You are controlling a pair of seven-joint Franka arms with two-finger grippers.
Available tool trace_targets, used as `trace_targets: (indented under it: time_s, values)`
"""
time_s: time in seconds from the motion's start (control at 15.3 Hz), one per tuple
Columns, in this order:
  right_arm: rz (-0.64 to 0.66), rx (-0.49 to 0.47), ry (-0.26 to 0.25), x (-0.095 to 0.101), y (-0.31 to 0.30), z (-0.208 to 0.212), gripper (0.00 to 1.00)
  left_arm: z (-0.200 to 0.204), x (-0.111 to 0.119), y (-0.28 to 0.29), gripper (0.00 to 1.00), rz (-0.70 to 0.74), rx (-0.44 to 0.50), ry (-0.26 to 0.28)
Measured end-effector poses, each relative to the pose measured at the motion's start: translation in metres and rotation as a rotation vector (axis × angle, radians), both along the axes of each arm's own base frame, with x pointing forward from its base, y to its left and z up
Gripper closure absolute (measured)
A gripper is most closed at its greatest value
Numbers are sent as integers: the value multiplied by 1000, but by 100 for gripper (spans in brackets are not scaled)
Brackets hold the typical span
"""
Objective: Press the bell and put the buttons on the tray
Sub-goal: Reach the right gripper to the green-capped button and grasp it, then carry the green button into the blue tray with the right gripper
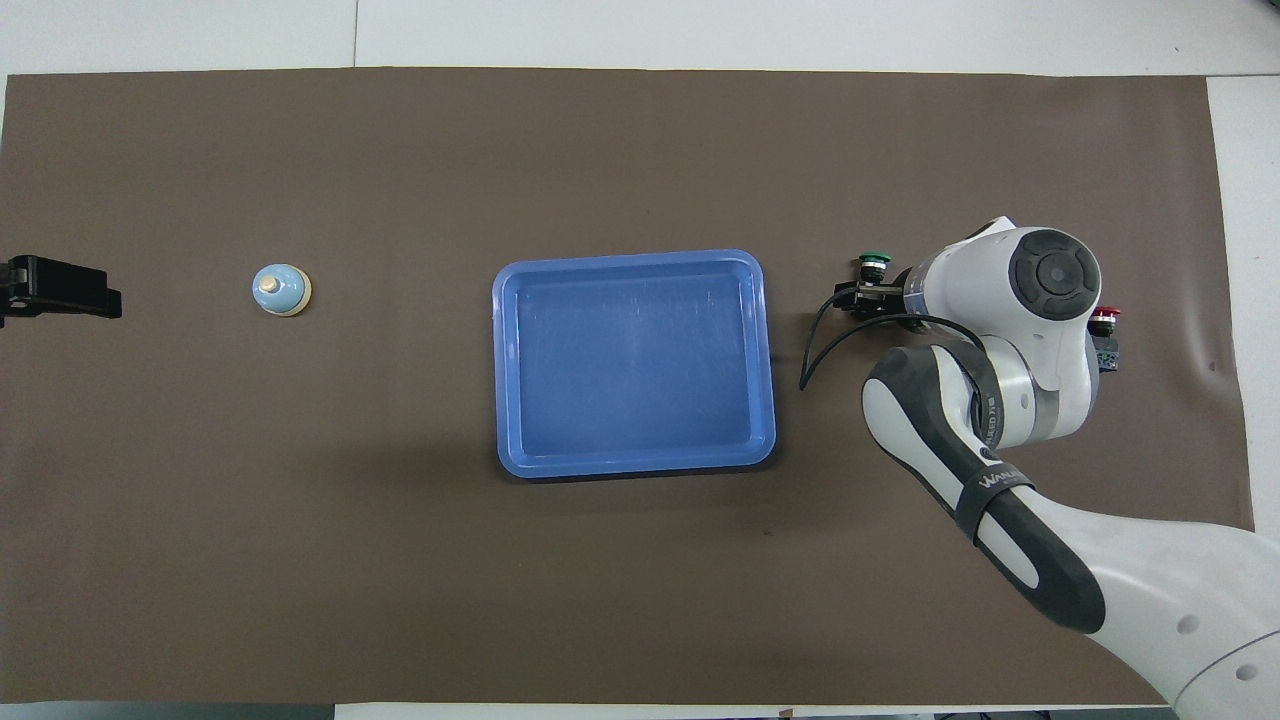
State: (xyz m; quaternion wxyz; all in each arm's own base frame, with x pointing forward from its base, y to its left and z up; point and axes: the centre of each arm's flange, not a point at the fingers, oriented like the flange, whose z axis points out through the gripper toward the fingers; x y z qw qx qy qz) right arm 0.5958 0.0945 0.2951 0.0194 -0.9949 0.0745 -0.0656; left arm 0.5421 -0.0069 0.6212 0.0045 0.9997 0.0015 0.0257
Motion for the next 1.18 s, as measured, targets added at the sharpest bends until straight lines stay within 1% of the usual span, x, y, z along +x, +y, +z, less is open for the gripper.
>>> trace_targets:
  time_s: [0.26, 0.52, 0.65, 0.85, 0.92, 0.98, 1.05, 1.18]
  values:
    - [-1, 2, -13, 9, 1, 1, 0, 0, 0, 1, 0, 1, 0, 1]
    - [-1, 2, -6, 11, 1, -6, 0, -1, 0, 4, 0, 8, -1, 1]
    - [-1, 3, -15, 13, 2, -9, 0, -1, 0, 6, 0, 12, -1, 1]
    - [-1, 2, -11, 13, 2, -12, 3, -1, 0, 6, 0, 12, -1, 1]
    - [-1, 3, -14, 14, 2, -11, 11, -1, 0, 6, 0, 12, -1, 1]
    - [1, 3, -15, 16, 3, -9, 21, -1, 0, 6, 0, 12, -1, 1]
    - [6, 2, -11, 17, 6, -5, 36, -1, 0, 6, 0, 12, -1, 1]
    - [10, 3, -4, 22, 15, 4, 56, -1, 0, 6, 0, 12, -1, 1]
